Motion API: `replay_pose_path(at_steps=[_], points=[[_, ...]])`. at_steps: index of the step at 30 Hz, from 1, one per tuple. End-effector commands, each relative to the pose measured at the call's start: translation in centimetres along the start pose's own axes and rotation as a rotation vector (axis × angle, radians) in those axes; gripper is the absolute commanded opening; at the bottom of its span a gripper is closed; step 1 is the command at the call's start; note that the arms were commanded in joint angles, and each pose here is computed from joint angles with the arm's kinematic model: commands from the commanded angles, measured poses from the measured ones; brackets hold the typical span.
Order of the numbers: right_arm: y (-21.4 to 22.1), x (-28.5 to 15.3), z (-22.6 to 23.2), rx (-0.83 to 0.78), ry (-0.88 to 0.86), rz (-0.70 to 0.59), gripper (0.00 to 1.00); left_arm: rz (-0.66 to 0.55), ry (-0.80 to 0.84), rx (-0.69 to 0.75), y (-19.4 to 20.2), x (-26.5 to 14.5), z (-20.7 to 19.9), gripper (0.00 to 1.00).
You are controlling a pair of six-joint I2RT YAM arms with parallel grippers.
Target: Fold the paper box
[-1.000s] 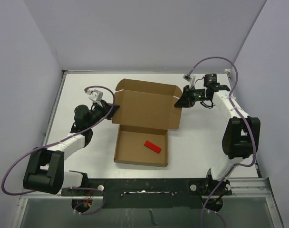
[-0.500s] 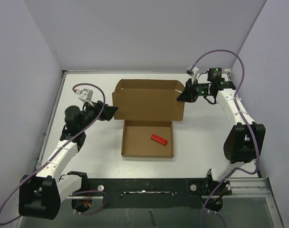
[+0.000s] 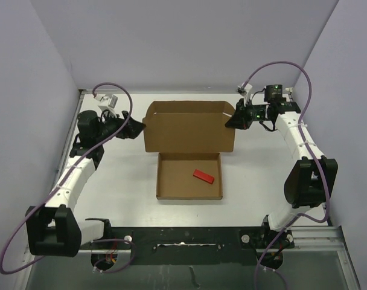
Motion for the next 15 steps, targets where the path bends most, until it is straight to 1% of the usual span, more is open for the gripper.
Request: replay_pose_path(at_steps=[1, 3, 4, 7, 12, 15], points=[[-2.7, -0.6, 0.3, -0.076, -0.002, -0.050, 0.00, 0.056, 0.108, 0.104, -0.2, 1.4, -0.6, 0.71], [-2.7, -0.5, 0.3, -0.076, -0.005, -0.049, 0.00, 0.071, 0.137, 0.111, -0.3, 2.1, -0.6, 0.66], [-2.7, -0.5, 0.4, -0.075, -0.006, -0.048, 0.00, 0.077, 0.149, 0.110, -0.4, 2.5, -0.6, 0.62], [-2.7, -0.4, 0.4, -0.075, -0.006, -0.045, 0.00, 0.094, 0.196, 0.082, -0.4, 3.3, -0.9, 0.53], [-2.6, -0.2, 0.3, -0.070, -0.006, -0.041, 0.00, 0.096, 0.240, 0.031, -0.1, 3.7, -1.4, 0.34], [-2.8, -0.1, 0.2, -0.073, 0.004, -0.036, 0.00, 0.082, 0.246, 0.018, 0.1, 3.5, -1.8, 0.18]])
Point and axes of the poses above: each gripper's point midway between its finger pads, its own x axis out along the fingers, its own z axis along the line the jaws close on, y = z × x, the point moved 1 cm from there along -x, back along the fingers, and after that the axes turned 6 degrees about -x, right-handed, at the moved point
